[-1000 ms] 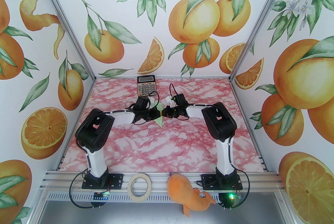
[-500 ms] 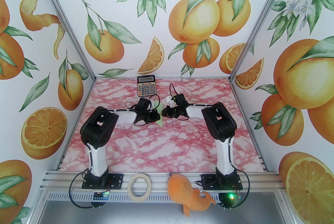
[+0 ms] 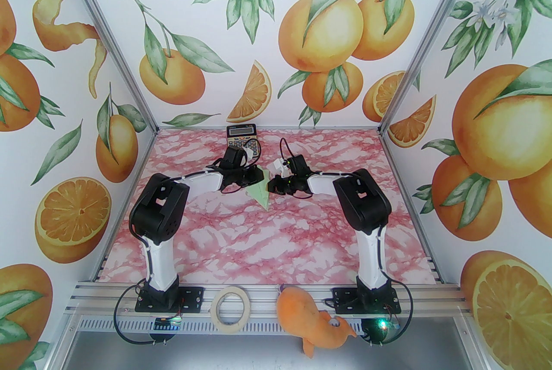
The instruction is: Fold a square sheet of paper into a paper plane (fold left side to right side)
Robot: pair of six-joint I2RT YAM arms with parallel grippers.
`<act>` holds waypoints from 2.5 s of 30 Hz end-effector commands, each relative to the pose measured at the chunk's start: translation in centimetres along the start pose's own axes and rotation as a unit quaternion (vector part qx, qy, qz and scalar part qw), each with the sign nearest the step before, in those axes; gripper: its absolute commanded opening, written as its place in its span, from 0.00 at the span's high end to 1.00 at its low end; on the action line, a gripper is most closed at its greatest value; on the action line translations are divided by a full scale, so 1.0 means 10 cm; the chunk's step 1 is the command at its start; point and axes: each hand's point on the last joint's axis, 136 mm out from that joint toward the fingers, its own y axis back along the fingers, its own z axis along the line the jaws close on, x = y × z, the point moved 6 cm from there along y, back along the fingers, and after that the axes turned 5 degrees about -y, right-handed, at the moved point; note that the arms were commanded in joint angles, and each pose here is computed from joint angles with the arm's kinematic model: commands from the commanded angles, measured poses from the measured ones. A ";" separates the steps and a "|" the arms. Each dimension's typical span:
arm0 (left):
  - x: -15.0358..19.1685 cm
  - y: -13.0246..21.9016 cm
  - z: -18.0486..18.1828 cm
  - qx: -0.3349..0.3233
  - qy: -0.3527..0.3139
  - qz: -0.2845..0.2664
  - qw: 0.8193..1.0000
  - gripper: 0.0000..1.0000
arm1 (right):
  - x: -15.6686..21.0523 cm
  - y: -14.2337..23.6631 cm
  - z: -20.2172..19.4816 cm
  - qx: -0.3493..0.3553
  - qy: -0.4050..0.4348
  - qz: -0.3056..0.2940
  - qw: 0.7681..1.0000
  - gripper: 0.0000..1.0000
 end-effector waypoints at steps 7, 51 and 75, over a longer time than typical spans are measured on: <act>0.26 -0.03 0.32 -0.082 -0.014 0.052 0.995 0.96 | 0.08 -0.06 -0.03 0.037 0.017 0.012 0.999 0.94; 0.45 -0.23 0.41 -0.084 -0.018 0.094 0.992 0.98 | -0.20 0.26 0.17 0.037 0.031 -0.047 0.998 0.77; 0.45 -0.25 0.41 -0.083 -0.019 0.097 0.992 0.99 | -0.20 0.38 0.15 0.052 0.038 -0.061 0.996 0.74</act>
